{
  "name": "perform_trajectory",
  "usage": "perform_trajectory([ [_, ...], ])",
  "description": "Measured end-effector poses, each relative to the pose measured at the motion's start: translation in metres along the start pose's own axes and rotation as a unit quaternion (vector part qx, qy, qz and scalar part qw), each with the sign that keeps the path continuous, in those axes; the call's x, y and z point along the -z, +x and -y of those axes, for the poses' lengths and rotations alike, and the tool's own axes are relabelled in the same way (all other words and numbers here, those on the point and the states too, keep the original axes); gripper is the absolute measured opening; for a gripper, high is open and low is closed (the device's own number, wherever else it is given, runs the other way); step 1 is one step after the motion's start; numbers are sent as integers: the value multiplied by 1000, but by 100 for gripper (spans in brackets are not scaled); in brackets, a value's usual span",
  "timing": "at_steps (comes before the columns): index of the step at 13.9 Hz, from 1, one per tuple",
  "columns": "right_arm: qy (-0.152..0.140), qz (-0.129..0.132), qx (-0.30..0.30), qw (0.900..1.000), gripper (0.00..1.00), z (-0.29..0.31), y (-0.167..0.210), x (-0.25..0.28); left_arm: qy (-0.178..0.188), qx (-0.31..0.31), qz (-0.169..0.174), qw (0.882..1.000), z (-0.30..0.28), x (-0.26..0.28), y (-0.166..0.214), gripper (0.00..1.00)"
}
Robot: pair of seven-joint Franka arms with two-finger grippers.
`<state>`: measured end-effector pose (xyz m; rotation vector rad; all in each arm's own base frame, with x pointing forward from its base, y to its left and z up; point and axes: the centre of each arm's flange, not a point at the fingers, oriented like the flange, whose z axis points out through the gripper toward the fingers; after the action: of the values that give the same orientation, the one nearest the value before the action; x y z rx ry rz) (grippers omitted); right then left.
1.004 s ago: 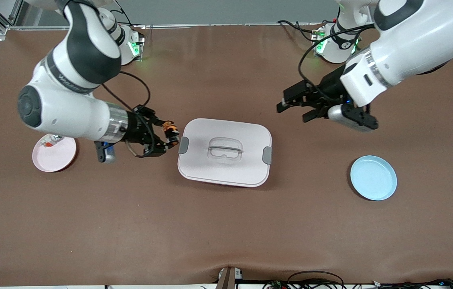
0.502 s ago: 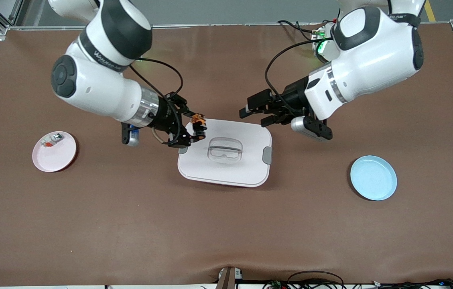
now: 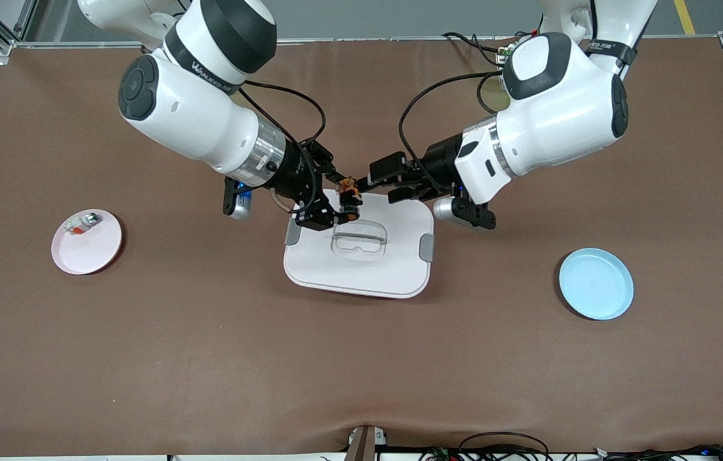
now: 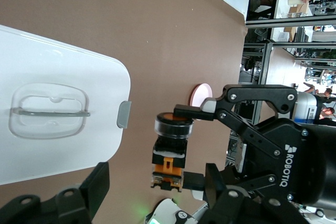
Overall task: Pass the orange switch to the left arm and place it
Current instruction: 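Carry the switch over the box toward the left gripper, then grasp the switch with the left gripper while the right gripper releases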
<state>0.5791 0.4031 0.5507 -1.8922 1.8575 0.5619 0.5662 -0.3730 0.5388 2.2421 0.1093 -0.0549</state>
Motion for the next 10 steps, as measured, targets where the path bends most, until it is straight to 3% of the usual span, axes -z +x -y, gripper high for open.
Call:
perform_trajectory([
  [7,11,17,-7,1000,72,0,-14,12,0,-11,6,1000,0,-18,-4,76],
  [9,11,18,-7,1000,72,-2,-17,10,-1,-15,8,1000,-3,-29,-9,71],
  [10,11,18,-7,1000,72,-3,-18,10,-1,-16,9,1000,-4,-31,-10,61],
])
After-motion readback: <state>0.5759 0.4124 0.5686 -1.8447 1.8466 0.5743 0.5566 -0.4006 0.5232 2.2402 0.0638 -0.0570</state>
